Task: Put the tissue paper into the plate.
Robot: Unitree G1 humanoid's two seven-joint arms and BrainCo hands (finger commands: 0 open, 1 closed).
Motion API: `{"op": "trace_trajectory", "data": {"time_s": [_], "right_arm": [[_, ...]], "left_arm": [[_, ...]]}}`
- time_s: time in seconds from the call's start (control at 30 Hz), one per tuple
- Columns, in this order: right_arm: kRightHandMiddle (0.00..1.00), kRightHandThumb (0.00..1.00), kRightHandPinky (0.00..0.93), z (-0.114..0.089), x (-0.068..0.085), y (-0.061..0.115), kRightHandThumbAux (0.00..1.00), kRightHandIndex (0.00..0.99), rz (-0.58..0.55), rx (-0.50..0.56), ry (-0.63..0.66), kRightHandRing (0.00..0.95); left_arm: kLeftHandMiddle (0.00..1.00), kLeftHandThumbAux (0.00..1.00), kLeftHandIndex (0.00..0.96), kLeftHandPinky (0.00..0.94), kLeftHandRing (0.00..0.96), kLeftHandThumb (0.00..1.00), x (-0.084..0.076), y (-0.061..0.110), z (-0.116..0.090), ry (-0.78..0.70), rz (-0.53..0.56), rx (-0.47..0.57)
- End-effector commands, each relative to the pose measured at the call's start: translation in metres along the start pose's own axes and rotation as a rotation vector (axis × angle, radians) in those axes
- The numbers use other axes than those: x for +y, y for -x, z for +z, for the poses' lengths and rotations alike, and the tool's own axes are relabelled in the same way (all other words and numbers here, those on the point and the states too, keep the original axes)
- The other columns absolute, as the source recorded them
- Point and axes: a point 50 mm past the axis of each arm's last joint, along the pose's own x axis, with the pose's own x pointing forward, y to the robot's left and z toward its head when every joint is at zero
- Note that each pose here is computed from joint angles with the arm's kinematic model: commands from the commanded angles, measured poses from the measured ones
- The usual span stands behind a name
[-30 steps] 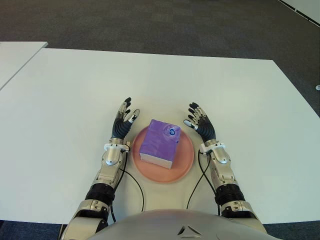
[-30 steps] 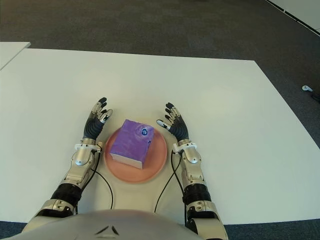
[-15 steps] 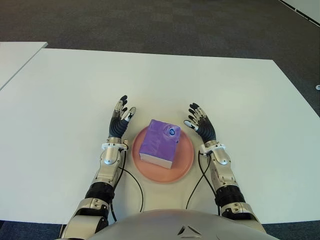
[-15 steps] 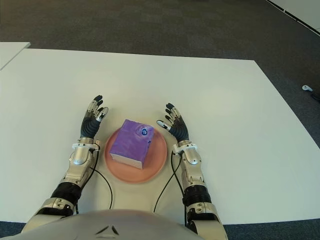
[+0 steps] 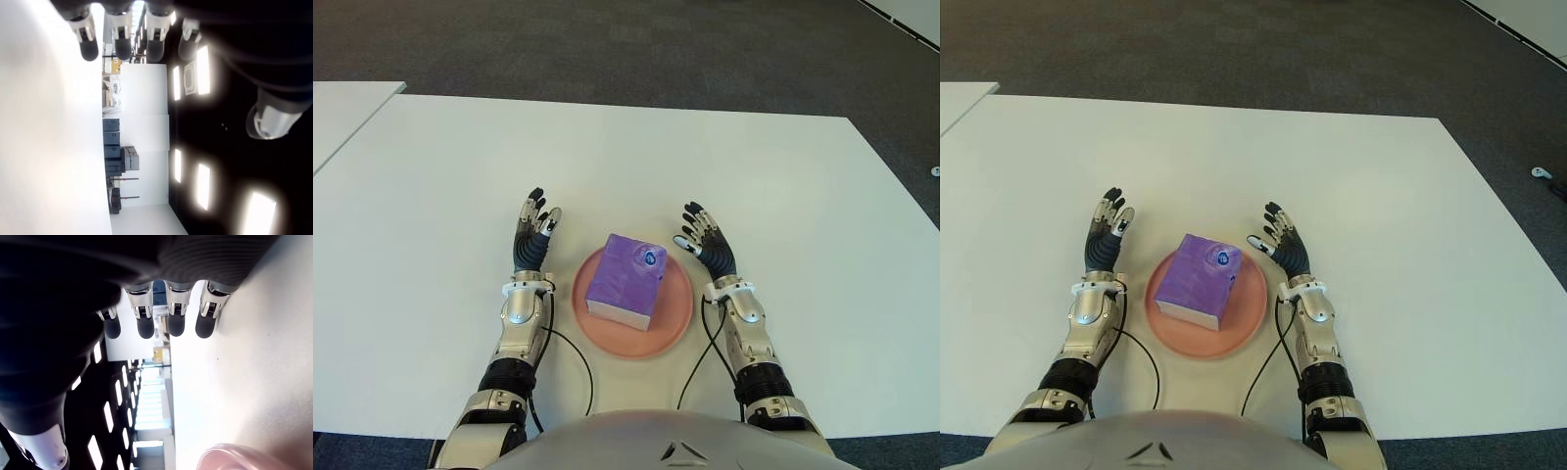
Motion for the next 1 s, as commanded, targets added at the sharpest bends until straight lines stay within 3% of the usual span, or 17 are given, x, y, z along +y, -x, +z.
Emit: {"op": "trace_trajectory", "data": {"time_s": [0.03,1.0], "right_arm": [[0.012,0.0,0.0,-0.0447,-0.0026,0.0304,0.707,0.0,-0.056,0.237,-0.031,0.0],[0.0,0.018,0.0,-0.0449,0.0029,0.0321,0.671,0.0,-0.214,0.216,-0.042,0.0]], "left_arm": [[0.0,0.463,0.0,0.0,0.0,0.0,0.006,0.0201,-0.0206,-0.014,-0.005,0.113],[0.0,0.441,0.0,0.0,0.0,0.0,0.0054,0.0222,-0.0179,-0.037,-0.062,0.14]]}}
